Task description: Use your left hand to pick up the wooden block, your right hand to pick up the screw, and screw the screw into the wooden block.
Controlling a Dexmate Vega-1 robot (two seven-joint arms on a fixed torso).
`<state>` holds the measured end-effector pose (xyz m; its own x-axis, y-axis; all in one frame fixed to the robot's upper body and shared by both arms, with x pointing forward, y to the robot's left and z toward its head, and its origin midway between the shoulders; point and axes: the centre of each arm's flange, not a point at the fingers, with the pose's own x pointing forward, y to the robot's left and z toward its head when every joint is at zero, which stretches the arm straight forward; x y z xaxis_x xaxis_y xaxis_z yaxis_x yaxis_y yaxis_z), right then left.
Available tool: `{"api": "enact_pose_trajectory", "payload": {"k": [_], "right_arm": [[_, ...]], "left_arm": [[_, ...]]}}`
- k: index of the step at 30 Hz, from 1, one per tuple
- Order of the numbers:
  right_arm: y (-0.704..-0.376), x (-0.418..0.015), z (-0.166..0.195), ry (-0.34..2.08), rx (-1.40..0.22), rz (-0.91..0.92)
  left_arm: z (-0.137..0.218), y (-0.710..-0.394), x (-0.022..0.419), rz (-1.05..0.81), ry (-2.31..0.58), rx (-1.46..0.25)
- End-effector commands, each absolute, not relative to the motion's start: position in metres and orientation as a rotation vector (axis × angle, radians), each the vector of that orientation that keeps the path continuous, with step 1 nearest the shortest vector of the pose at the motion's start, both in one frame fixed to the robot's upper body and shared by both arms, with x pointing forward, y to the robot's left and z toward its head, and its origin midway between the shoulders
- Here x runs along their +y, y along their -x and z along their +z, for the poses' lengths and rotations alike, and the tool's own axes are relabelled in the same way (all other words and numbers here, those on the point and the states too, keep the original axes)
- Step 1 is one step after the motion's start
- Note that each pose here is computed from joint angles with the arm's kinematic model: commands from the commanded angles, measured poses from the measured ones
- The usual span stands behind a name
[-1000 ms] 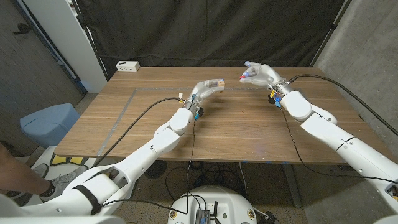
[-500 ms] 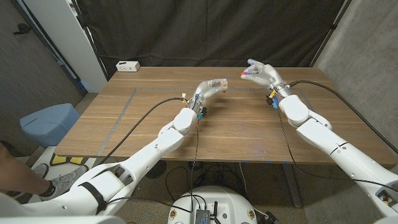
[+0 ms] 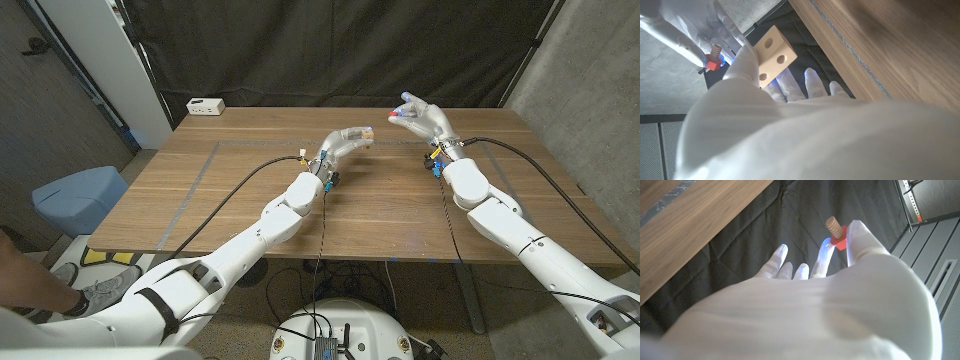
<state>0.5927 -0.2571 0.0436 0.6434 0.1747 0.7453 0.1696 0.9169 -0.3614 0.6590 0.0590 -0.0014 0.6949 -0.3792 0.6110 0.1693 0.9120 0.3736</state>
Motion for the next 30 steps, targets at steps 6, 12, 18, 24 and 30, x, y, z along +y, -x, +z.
{"api": "enact_pose_trajectory", "payload": {"k": [6, 12, 18, 24, 30], "right_arm": [[-0.594, -0.247, 0.032, 0.324, -0.914, -0.034], [-0.595, -0.245, 0.027, 0.297, -0.919, -0.032], [-0.595, -0.244, 0.023, 0.275, -0.918, -0.032], [-0.595, -0.241, 0.019, 0.253, -0.917, -0.03], [-0.598, -0.237, 0.013, 0.22, -0.927, -0.026]], "left_arm": [[-0.002, -0.659, 0.047, -0.328, -0.303, -0.735], [-0.003, -0.658, 0.043, -0.34, -0.301, -0.732], [-0.005, -0.656, 0.037, -0.354, -0.299, -0.725], [-0.006, -0.656, 0.033, -0.359, -0.293, -0.718], [-0.007, -0.656, 0.03, -0.365, -0.288, -0.71]]}}
